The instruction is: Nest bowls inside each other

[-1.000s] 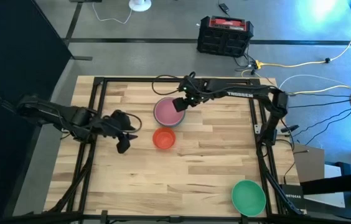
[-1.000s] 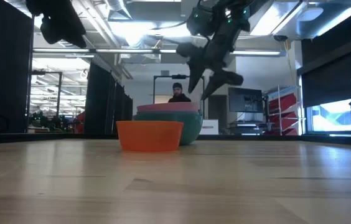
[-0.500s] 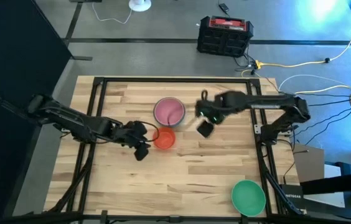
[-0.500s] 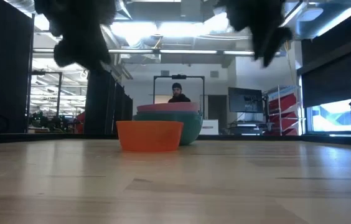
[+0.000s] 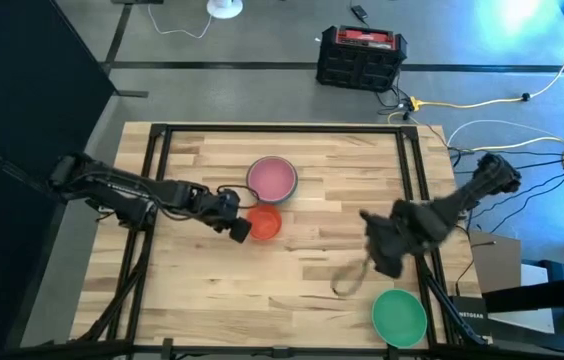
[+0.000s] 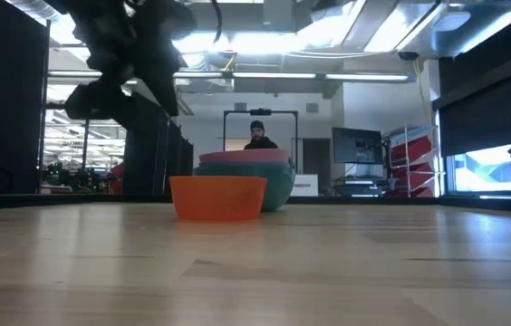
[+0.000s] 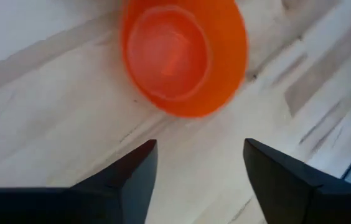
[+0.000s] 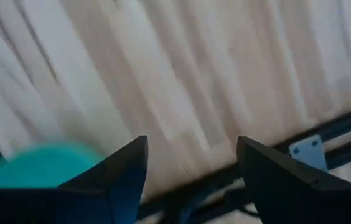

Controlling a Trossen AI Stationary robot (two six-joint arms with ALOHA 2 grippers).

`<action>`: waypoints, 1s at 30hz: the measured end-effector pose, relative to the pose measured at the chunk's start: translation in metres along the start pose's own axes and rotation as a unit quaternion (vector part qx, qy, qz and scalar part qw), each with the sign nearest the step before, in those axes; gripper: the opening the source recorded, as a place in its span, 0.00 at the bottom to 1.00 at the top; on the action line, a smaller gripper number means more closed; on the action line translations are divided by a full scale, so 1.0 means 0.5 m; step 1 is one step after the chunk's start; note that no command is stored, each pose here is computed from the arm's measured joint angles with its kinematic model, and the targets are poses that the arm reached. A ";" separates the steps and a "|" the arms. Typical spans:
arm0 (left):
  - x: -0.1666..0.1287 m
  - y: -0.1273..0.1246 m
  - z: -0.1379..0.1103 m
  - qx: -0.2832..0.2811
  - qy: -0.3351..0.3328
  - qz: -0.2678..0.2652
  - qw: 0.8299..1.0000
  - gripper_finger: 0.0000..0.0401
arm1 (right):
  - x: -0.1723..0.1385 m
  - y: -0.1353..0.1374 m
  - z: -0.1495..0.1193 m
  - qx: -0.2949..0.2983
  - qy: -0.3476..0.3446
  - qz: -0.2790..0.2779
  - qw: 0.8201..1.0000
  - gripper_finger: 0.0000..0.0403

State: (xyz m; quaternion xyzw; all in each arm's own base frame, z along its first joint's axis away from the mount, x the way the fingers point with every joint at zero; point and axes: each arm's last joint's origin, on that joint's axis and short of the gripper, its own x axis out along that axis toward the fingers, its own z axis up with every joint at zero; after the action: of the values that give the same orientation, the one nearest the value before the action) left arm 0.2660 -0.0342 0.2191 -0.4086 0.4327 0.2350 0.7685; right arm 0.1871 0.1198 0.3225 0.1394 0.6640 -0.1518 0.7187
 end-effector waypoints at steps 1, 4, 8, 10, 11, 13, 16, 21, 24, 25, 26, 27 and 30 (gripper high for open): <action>0.002 0.001 0.004 -0.010 0.002 0.004 1.000 0.53 | 0.002 0.007 -0.015 -0.009 0.004 -0.002 1.000 0.57; 0.008 0.003 0.015 -0.041 0.007 0.015 0.999 0.57 | 0.008 0.026 -0.063 -0.035 0.014 -0.009 0.999 0.57; 0.016 0.007 0.031 -0.082 0.014 0.030 0.996 0.62 | 0.015 0.042 -0.128 -0.071 0.024 -0.021 0.997 0.57; 0.020 0.008 0.038 -0.099 0.019 0.039 0.994 0.64 | 0.019 0.046 -0.160 -0.088 0.028 -0.027 0.995 0.57; 0.024 0.001 0.041 -0.089 0.025 0.051 0.994 0.64 | 0.021 0.048 -0.170 -0.092 0.028 -0.026 0.995 0.57; 0.031 -0.009 0.047 -0.073 0.039 0.077 0.994 0.64 | 0.025 0.054 -0.185 -0.094 0.028 -0.019 0.995 0.57; 0.042 -0.021 0.055 -0.051 0.055 0.109 0.991 0.64 | 0.037 0.064 -0.199 -0.092 0.030 -0.002 0.995 0.57; 0.042 -0.042 0.067 -0.041 0.054 0.108 0.992 0.64 | 0.072 0.074 -0.222 -0.089 0.047 0.013 0.995 0.57; 0.047 -0.044 0.069 -0.043 0.051 0.116 0.991 0.64 | 0.095 0.077 -0.233 -0.086 0.049 0.019 0.995 0.57; 0.050 -0.044 0.069 -0.043 0.051 0.117 0.991 0.64 | 0.102 0.078 -0.235 -0.083 0.050 0.022 0.995 0.57; 0.053 -0.044 0.069 -0.043 0.052 0.118 0.991 0.64 | 0.108 0.080 -0.238 -0.081 0.050 0.026 0.995 0.57; 0.056 -0.044 0.069 -0.043 0.052 0.120 0.990 0.64 | 0.115 0.081 -0.240 -0.079 0.051 0.029 0.995 0.57; 0.065 -0.043 0.069 -0.044 0.052 0.124 0.990 0.64 | 0.135 0.084 -0.246 -0.072 0.053 0.039 0.995 0.57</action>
State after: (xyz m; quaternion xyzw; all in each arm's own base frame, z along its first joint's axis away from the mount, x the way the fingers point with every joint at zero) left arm 0.3147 -0.0172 0.2107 -0.3967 0.5090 0.3256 0.6910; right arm 0.0967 0.2053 0.2452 0.1211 0.7046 -0.0677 0.6959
